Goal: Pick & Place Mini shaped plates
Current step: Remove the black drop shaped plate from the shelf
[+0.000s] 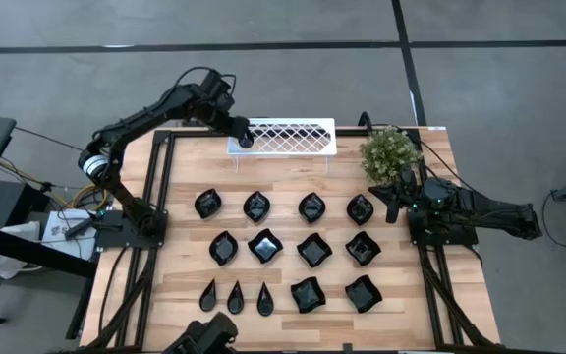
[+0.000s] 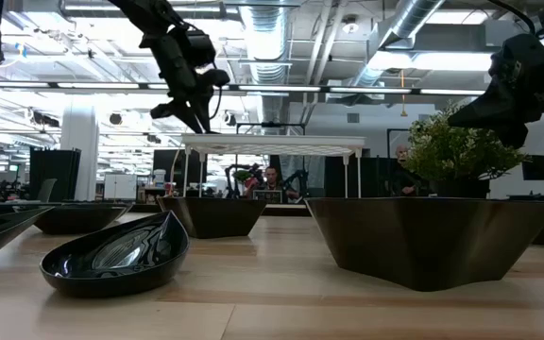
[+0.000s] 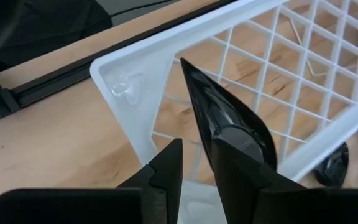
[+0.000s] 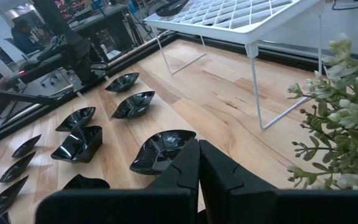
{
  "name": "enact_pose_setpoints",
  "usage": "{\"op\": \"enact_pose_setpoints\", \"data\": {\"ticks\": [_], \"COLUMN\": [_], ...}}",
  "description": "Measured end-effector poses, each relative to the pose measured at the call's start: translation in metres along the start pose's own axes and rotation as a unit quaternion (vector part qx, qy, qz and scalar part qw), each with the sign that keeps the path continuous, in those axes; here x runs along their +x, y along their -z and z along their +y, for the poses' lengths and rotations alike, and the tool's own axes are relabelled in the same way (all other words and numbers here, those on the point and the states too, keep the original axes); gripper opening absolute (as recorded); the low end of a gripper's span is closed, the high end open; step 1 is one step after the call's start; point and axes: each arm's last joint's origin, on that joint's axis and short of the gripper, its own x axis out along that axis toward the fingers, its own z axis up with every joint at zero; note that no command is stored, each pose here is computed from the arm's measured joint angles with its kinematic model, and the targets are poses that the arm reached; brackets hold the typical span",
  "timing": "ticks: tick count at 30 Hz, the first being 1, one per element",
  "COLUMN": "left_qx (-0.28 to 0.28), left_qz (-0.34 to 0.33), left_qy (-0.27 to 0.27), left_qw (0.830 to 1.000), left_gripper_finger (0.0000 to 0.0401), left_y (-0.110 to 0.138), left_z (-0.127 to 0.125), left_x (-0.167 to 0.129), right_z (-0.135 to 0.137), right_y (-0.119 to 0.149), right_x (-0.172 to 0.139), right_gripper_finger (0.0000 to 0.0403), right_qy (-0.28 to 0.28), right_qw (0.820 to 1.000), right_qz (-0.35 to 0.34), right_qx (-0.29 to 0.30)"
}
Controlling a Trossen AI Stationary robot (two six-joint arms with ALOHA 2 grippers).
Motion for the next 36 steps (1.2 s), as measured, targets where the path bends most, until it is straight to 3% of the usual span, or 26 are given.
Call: {"op": "enact_pose_setpoints", "data": {"ticks": [27, 36], "left_qx": [-0.004, -0.018], "left_qz": [-0.024, -0.012], "left_qy": [-0.006, -0.012], "left_qw": [1.0, 1.0], "left_gripper_finger": [0.0088, 0.0088], "left_y": [-0.001, -0.002], "left_z": [-0.006, -0.004], "left_x": [0.005, 0.019], "right_z": [0.0, 0.0], "right_y": [0.0, 0.0], "right_x": [0.0, 0.0], "right_gripper_finger": [0.0, 0.0], "right_qy": [0.0, 0.0], "right_qw": [1.0, 1.0], "right_qz": [0.0, 0.0], "right_qx": [0.0, 0.0]}}
